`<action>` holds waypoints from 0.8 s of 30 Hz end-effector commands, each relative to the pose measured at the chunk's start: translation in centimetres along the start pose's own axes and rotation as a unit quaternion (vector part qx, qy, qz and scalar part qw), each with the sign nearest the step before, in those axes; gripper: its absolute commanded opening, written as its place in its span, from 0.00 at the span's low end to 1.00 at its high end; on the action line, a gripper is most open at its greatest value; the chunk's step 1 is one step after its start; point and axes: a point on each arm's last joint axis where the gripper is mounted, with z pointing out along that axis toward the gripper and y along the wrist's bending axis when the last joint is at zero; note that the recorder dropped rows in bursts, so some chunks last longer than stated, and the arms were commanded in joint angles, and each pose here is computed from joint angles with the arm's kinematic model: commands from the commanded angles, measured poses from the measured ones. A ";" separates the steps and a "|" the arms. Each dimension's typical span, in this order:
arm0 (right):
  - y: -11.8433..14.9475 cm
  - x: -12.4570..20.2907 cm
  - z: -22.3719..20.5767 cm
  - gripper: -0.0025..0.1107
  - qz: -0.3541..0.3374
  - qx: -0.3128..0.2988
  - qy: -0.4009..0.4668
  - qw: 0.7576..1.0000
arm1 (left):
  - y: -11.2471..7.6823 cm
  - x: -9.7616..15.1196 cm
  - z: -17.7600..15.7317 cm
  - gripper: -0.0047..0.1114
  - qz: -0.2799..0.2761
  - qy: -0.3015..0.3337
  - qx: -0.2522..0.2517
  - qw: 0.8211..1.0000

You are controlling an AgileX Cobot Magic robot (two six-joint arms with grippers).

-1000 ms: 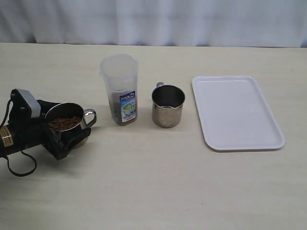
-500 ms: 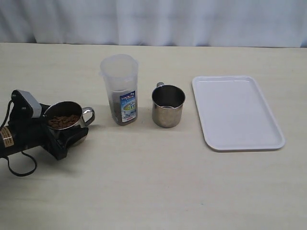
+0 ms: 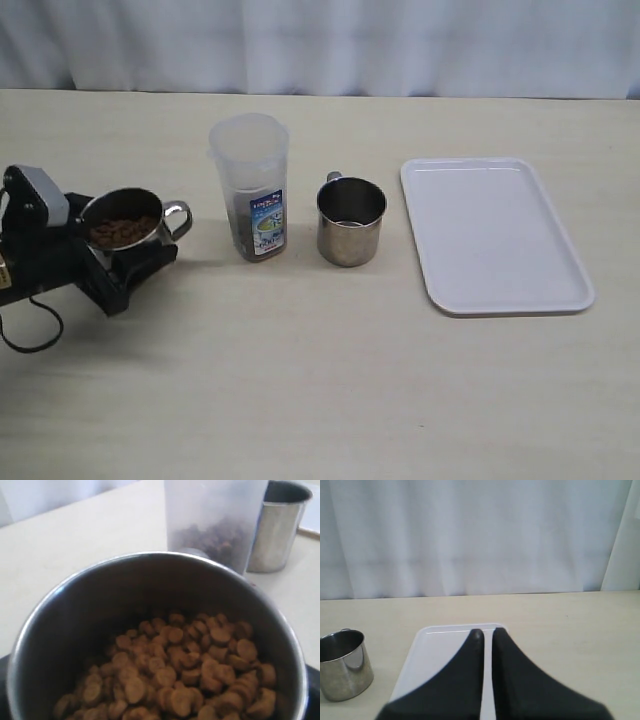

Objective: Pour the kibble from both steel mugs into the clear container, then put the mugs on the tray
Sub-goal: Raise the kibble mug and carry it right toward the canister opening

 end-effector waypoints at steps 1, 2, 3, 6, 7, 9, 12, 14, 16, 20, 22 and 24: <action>0.0 0.1 0.0 0.06 0.003 0.000 0.001 1.000 | 1.0 -3.6 -1.2 0.04 0.007 0.000 -0.048 0.999; 0.0 0.1 0.0 0.06 0.003 0.000 0.001 1.000 | 1.2 -4.2 -1.5 0.04 0.004 0.015 -0.065 0.998; 0.0 0.1 0.0 0.06 0.003 0.000 0.001 1.000 | 1.4 -4.9 -1.9 0.04 0.001 0.031 -0.091 0.995; 0.0 0.1 0.0 0.06 0.003 0.000 0.001 1.000 | 1.8 -7.5 -3.3 0.04 0.000 0.052 -0.164 0.985; 0.0 0.1 0.0 0.06 0.003 0.000 0.001 1.000 | 1.7 -8.4 -3.7 0.04 0.000 0.050 -0.182 0.982; 0.0 0.1 0.0 0.06 0.003 0.000 0.001 1.000 | 1.3 -10.0 -4.4 0.04 0.006 0.045 -0.208 0.977; 0.0 0.1 0.0 0.06 0.003 0.000 0.001 1.000 | 0.3 -11.9 -5.0 0.04 0.036 0.042 -0.222 0.973; 0.0 0.1 0.0 0.06 0.003 0.000 0.001 1.000 | -0.5 -12.8 -5.1 0.04 0.047 0.038 -0.226 0.972; 0.0 0.1 0.0 0.06 0.003 0.000 0.001 1.000 | -1.0 -13.3 -4.9 0.04 0.052 0.036 -0.230 0.971; 0.0 0.1 0.0 0.06 0.003 0.000 0.001 1.000 | -1.9 -13.6 -4.0 0.04 0.056 0.069 -0.236 0.968; 0.0 0.1 0.0 0.06 0.003 0.000 0.001 1.000 | -2.2 -14.1 -3.5 0.04 0.065 0.084 -0.235 0.966; 0.0 0.1 0.0 0.06 0.003 0.000 0.001 1.000 | -2.6 -14.6 -3.1 0.04 0.074 0.080 -0.227 0.968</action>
